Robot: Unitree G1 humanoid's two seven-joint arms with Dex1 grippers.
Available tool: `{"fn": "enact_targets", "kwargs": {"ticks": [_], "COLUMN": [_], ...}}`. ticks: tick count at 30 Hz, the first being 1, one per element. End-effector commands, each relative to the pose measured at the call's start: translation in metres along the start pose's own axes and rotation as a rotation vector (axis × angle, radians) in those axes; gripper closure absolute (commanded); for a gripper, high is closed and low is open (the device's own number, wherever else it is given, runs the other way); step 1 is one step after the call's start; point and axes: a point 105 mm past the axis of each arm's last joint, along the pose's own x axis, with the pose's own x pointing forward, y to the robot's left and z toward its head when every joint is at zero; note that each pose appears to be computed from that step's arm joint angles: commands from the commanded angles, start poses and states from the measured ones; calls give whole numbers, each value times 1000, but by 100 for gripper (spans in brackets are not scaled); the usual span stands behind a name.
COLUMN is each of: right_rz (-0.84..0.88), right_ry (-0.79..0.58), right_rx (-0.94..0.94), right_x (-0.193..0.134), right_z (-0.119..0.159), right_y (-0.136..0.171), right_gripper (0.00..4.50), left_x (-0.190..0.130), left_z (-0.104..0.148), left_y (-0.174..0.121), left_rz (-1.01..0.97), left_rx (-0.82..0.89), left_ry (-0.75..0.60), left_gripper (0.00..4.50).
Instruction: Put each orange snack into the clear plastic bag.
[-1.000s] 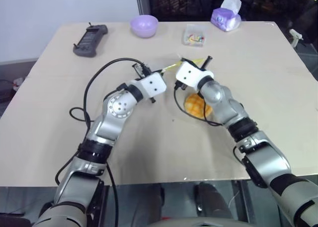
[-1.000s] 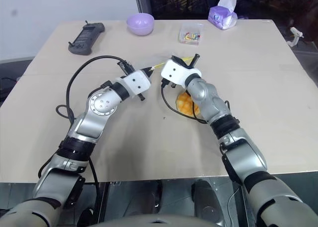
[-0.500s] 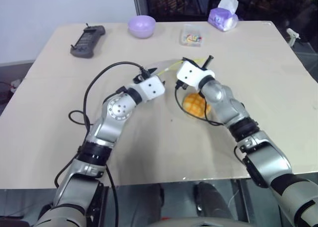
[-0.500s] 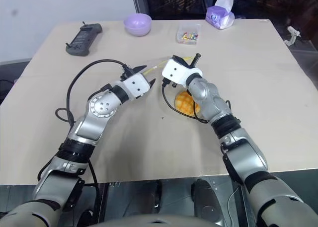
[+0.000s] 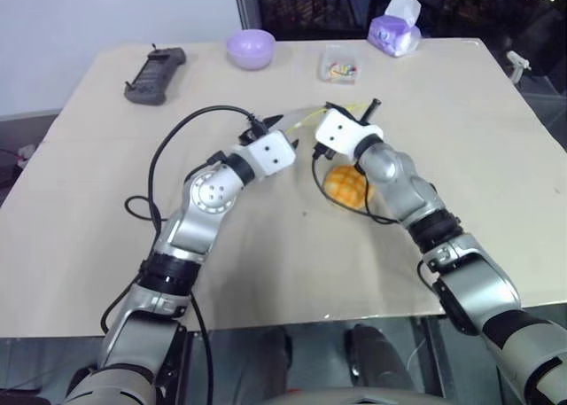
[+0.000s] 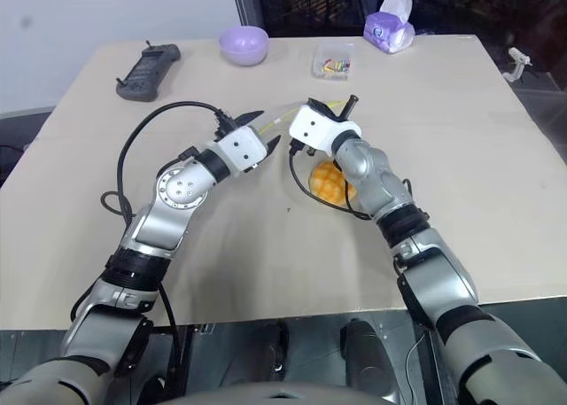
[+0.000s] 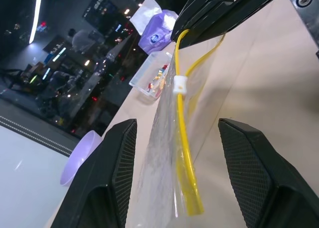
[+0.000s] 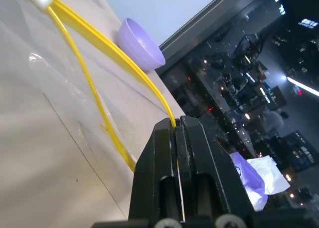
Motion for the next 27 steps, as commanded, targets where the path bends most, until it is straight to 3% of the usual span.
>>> {"fn": "enact_targets", "kwargs": {"ticks": [1, 4, 8, 13, 16, 18, 19, 22, 23, 27], "right_rz": [-32, -30, -28, 3, -1, -11, -8, 20, 25, 1], "right_ry": [-35, -34, -35, -58, -79, -75, -66, -54, -56, -73], "right_rx": [-8, -8, -7, 39, 56, 39, 26, 22, 31, 102], "right_x": [1, 0, 0, -1, -3, -3, -3, -7, -9, -18], "right_z": [9, 9, 9, 11, 14, 13, 11, 7, 7, 10], "right_y": [-8, -7, -7, -3, -5, -7, -7, -9, -10, -27], "right_gripper": [450, 450, 450, 450, 365, 278, 214, 131, 71, 71], "left_x": [-2, -2, -2, -3, -3, -3, -3, -3, -3, -3], "left_z": [14, 14, 12, 6, 6, 6, 6, 5, 5, 4], "left_y": [9, 8, 5, 5, 4, 3, 3, 4, 4, 3], "left_rz": [27, 23, 15, 13, 11, 10, 9, 8, 9, 8], "left_rx": [11, 7, 3, 11, 12, 12, 15, 19, 20, 21], "left_ry": [-47, -47, -39, -14, -14, -14, -14, -11, -10, -8], "left_gripper": [214, 273, 443, 443, 450, 450, 450, 450, 450, 450]}}
